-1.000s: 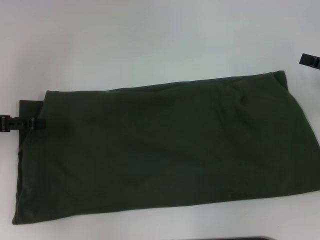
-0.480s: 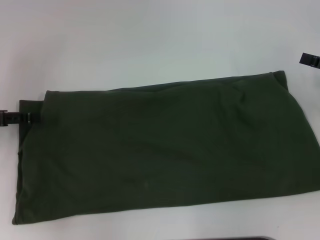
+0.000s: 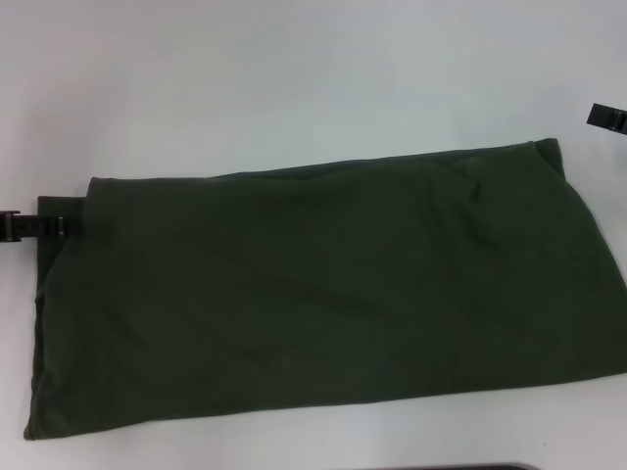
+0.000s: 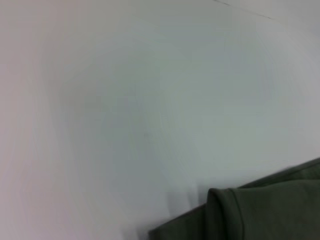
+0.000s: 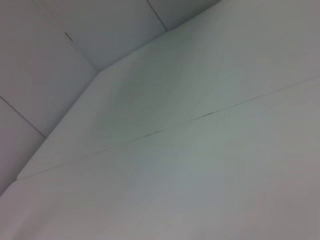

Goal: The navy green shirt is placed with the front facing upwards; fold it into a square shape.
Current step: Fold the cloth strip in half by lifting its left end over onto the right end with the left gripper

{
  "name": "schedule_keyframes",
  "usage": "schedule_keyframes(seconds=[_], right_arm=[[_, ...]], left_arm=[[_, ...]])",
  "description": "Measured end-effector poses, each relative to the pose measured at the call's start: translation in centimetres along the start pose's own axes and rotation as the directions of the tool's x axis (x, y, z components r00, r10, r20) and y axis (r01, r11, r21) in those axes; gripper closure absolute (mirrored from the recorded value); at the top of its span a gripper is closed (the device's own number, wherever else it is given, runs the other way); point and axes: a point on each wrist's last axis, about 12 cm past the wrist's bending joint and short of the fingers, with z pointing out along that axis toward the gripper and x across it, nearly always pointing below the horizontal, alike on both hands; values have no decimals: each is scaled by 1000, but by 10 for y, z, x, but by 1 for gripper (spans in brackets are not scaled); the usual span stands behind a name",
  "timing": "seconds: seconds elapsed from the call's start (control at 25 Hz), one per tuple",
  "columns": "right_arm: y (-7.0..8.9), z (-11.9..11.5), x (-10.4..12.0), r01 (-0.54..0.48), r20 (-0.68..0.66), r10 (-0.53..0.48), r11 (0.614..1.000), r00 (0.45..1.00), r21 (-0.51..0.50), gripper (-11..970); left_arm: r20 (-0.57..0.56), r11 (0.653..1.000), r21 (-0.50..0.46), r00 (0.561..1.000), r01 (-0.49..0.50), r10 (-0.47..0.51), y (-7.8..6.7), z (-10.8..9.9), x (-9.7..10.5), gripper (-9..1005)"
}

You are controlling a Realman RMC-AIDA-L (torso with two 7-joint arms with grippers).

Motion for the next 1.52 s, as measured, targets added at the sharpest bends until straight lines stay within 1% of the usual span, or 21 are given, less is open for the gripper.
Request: schedule_keyframes(seconds=[0.44,0.76,1.52], right_arm=[[0,0,-1,0,2,0,1000,1000,-1,44],[0,0,-2,-4,3,4,1000,1000,1,43],[0,0,-2,-3,2,3,1000,1000,1,44]], left_arm=[[17,1000,-26,1000,6,-5,4,-2,-1,168],[-22,999,-31,1000,20,-20,4,0,1,168],[-94,1000,14,995,21,-20,-2,1,7,172]])
